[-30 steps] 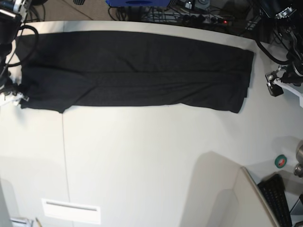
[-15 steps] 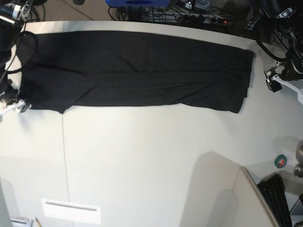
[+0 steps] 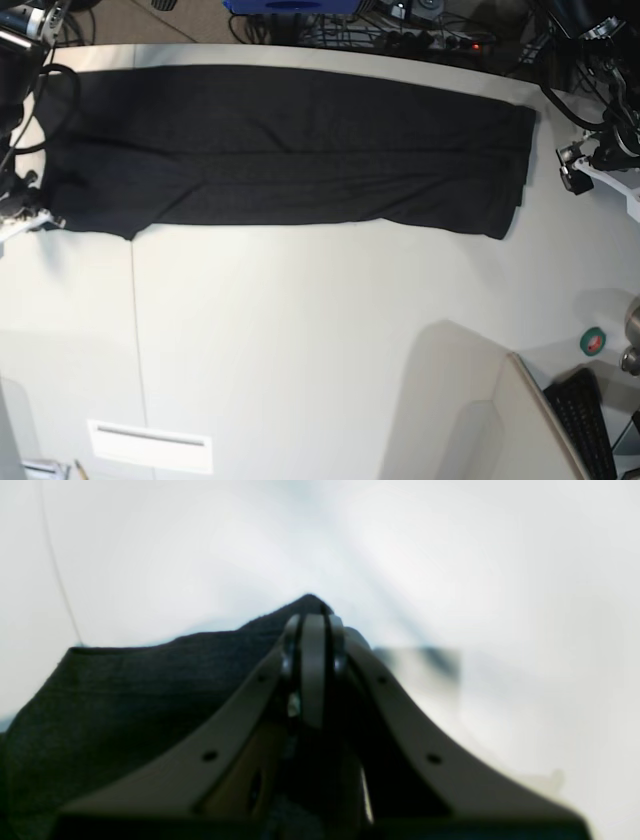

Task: Layout the t-shirt on the table in an organized manner, then fold the t-shirt properly
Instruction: 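Move both grippers to the ends of the folded shirt strip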

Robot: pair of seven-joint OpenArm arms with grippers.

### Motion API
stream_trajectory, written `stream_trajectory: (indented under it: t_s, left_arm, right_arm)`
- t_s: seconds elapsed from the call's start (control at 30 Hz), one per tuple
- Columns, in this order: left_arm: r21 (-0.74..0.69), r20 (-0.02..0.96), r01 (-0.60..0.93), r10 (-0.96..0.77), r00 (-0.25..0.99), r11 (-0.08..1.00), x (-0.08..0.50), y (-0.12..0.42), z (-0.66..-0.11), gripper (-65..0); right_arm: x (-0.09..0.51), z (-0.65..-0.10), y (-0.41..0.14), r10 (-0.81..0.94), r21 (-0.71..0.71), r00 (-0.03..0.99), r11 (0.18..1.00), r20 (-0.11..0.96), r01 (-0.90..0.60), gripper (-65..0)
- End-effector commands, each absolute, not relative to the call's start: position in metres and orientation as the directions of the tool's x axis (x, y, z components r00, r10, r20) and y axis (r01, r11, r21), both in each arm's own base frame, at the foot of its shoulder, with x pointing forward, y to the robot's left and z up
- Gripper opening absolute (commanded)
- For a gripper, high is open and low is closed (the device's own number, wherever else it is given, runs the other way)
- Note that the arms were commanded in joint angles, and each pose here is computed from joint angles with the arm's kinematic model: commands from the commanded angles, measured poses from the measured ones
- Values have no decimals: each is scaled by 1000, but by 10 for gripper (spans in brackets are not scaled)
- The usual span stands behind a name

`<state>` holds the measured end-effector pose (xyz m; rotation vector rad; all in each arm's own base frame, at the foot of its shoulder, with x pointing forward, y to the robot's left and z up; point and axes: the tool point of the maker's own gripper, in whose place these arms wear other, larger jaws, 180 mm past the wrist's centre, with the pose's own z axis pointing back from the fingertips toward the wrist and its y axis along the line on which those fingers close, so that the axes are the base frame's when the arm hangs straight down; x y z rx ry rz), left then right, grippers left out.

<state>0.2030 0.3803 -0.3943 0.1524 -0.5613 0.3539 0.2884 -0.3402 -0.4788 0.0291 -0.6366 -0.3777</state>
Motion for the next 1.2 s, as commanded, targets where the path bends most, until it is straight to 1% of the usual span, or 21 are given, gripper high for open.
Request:
stream_trajectory:
  t_s: [0.0, 0.13, 0.27, 0.3, 0.47, 0.7, 0.93, 1.07, 1.17]
  left_arm:
    - [63, 580, -361, 260, 772, 930, 211, 388, -382, -87]
    - [63, 581, -361, 260, 771, 930, 211, 388, -382, -87]
    - [63, 581, -361, 260, 771, 930, 211, 388, -382, -87]
    - [63, 581, -361, 260, 771, 930, 211, 388, -382, -87]
    - [61, 583, -362, 260, 769, 930, 212, 388, -381, -87]
    - [61, 584, -364, 263, 768, 929, 212, 388, -381, -87]
    - [63, 584, -363, 261, 769, 930, 213, 388, -381, -87]
    - [61, 586, -363, 261, 767, 930, 214, 388, -380, -87]
    - [58, 593, -362, 260, 762, 930, 217, 388, -378, -87]
  right_arm:
    - [300, -463, -351, -338, 133, 708, 935, 621, 329, -650]
    - [297, -465, -349, -364, 150, 698, 925, 617, 349, -650]
    - [281, -469, -357, -432, 174, 709, 896, 557, 409, -650]
    - [282, -466, -356, -434, 177, 706, 895, 560, 410, -650]
    - [273, -440, -340, -364, 138, 717, 925, 594, 355, -650]
    - [244, -414, -304, -282, 92, 774, 955, 568, 281, -650]
    - [203, -430, -281, -279, 96, 836, 959, 473, 266, -650]
    - [185, -442, -263, -213, 112, 887, 977, 410, 183, -650]
    - [174, -448, -256, -207, 123, 912, 977, 355, 173, -650]
